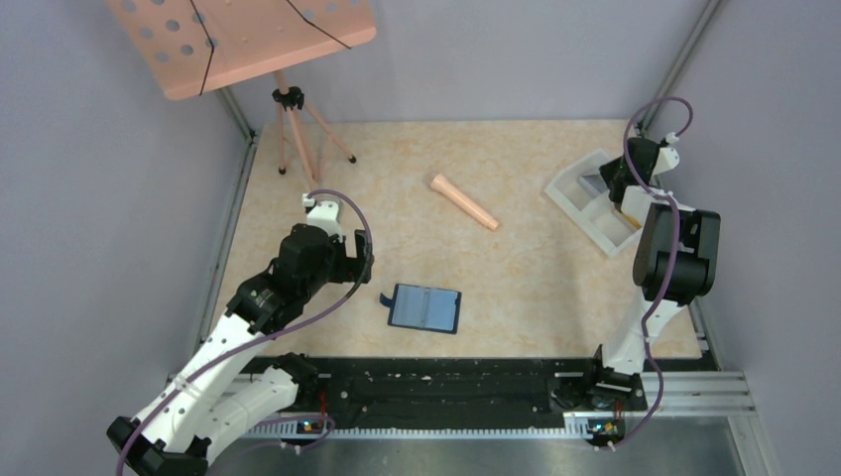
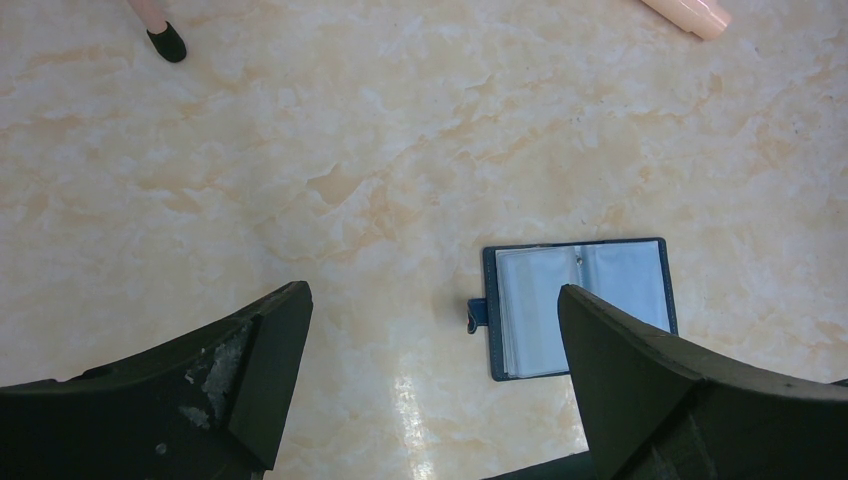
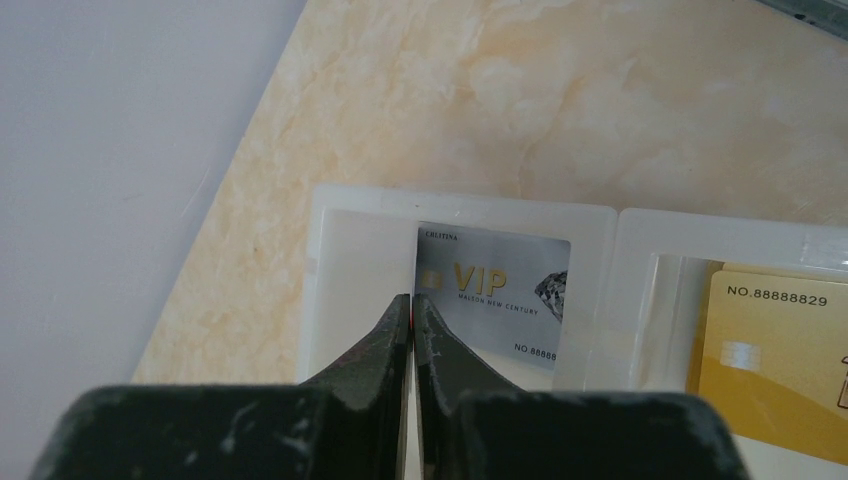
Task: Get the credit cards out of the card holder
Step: Place the credit card in the storage box.
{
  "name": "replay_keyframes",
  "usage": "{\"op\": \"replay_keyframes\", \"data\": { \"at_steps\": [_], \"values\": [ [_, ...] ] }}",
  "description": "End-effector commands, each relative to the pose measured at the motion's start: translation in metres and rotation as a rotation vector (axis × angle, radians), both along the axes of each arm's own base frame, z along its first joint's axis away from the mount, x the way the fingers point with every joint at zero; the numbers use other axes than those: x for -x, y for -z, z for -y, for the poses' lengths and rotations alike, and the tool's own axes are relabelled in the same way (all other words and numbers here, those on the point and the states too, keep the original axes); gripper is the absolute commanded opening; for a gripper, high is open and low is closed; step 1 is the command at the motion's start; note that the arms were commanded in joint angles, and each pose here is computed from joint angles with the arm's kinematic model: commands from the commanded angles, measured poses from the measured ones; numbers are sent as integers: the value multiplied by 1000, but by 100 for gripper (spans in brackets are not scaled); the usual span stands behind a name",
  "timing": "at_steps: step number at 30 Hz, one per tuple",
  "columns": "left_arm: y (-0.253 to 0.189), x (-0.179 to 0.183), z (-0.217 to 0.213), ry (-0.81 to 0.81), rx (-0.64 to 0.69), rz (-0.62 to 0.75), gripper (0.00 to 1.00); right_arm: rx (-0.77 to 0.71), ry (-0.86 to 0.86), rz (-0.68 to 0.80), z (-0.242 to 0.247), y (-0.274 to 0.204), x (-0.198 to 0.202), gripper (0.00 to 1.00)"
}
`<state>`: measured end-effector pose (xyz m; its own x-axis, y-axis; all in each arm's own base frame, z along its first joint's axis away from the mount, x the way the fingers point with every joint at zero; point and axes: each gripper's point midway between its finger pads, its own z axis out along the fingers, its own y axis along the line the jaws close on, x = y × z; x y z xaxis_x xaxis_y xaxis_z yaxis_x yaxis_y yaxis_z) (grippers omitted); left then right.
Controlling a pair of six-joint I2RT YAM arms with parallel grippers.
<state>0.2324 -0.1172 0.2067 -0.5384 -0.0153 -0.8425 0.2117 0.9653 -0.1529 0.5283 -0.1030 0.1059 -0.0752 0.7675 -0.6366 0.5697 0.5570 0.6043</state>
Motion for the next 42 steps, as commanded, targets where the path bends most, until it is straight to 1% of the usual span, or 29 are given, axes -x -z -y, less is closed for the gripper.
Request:
{"op": "replay_keyframes", "data": {
  "at_steps": [1, 13, 20, 23, 29, 37, 42],
  "values": [
    [-5, -3, -1, -8, 7, 27, 98, 29, 11, 51, 11, -24, -10, 0],
    [-5, -3, -1, -10, 10, 30, 98, 30, -3, 75, 15, -29, -8, 0],
    [-5, -3, 0, -8, 10, 28, 99, 23, 0, 66, 17, -22, -7, 0],
    [-5, -3, 0, -7, 11, 29, 99, 19, 5, 57, 18, -20, -7, 7],
    [-6, -3, 0, -8, 11, 29, 98, 25, 21, 47, 22, -23, -7, 11],
    [-4, -3, -1, -12, 8, 26, 98, 52, 36, 29, 27, -33, -4, 12],
    [-5, -3, -1, -12, 10, 27, 98, 89, 46, -1, 31, -47, 2, 19]
  ]
}}
